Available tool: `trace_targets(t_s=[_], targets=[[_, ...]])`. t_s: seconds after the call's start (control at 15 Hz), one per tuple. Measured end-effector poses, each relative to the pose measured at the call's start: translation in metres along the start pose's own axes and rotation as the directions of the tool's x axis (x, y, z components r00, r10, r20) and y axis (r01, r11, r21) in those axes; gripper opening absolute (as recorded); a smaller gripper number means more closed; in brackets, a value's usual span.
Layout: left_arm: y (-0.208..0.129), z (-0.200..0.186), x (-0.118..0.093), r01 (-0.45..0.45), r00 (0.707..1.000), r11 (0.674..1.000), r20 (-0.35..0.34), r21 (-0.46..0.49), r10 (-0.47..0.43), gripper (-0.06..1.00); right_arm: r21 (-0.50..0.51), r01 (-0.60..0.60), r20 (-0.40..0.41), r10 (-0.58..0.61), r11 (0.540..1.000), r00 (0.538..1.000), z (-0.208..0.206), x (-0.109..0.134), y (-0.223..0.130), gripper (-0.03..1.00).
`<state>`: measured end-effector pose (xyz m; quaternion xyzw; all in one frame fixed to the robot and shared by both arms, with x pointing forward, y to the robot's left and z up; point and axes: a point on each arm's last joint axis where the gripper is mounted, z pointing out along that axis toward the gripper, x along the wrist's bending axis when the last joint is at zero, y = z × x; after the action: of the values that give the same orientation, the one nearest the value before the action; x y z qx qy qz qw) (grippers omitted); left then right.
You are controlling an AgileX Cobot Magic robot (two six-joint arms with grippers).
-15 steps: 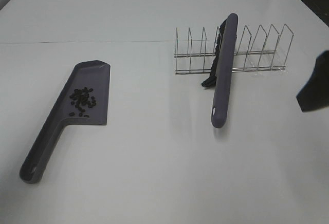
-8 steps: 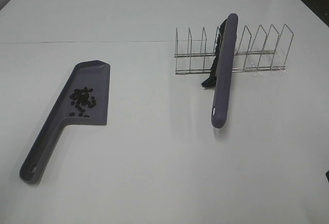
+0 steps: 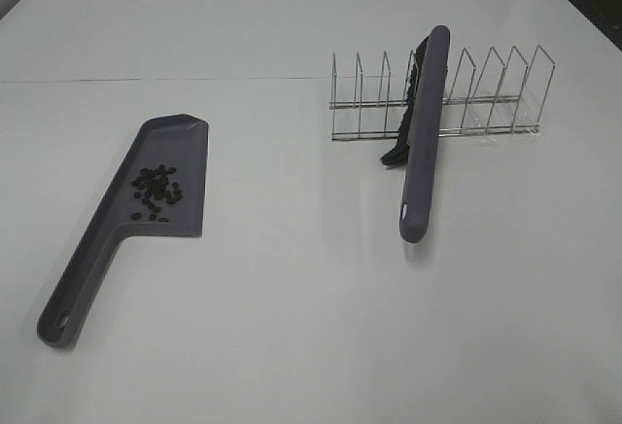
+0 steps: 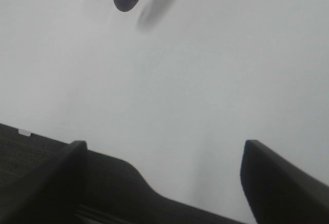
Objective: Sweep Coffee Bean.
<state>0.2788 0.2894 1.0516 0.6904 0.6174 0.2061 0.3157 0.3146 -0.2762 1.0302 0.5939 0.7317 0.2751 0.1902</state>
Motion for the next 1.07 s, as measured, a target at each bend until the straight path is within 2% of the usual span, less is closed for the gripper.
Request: trace_targets(t_s=[0.2,0.47,0.67,0.73,0.93,1.07], targets=[[-0.005,-0.009,0.000,-0.062,0.998,0.995,0.003,-0.078,0.062,0.83,-0.059,-0.001,-0.006,0.001,0.998,1.000,-0.008,0.000,-0.003,0.76],[-0.013,-0.021,0.001,-0.068,0.998,0.982,0.007,-0.174,0.070,0.83,-0.095,-0.002,-0.009,0.001,0.995,1.000,-0.014,0.000,-0.006,0.76],[-0.023,-0.032,0.001,-0.069,0.997,0.961,0.010,-0.266,0.075,0.83,-0.145,-0.002,-0.012,0.000,0.989,1.000,-0.021,-0.001,-0.009,0.76],[-0.030,-0.038,0.002,-0.069,0.997,0.943,0.012,-0.325,0.078,0.83,-0.209,0.015,-0.014,-0.018,0.978,1.000,-0.029,-0.001,-0.014,0.76],[-0.032,-0.038,0.002,-0.069,0.997,0.941,0.013,-0.330,0.078,0.83,-0.325,0.054,-0.009,-0.060,0.944,0.998,-0.044,-0.002,-0.025,0.76],[-0.032,-0.038,0.002,-0.070,0.997,0.941,0.012,-0.330,0.078,0.83,-0.422,0.062,-0.011,-0.073,0.904,0.997,-0.056,-0.003,-0.036,0.76]])
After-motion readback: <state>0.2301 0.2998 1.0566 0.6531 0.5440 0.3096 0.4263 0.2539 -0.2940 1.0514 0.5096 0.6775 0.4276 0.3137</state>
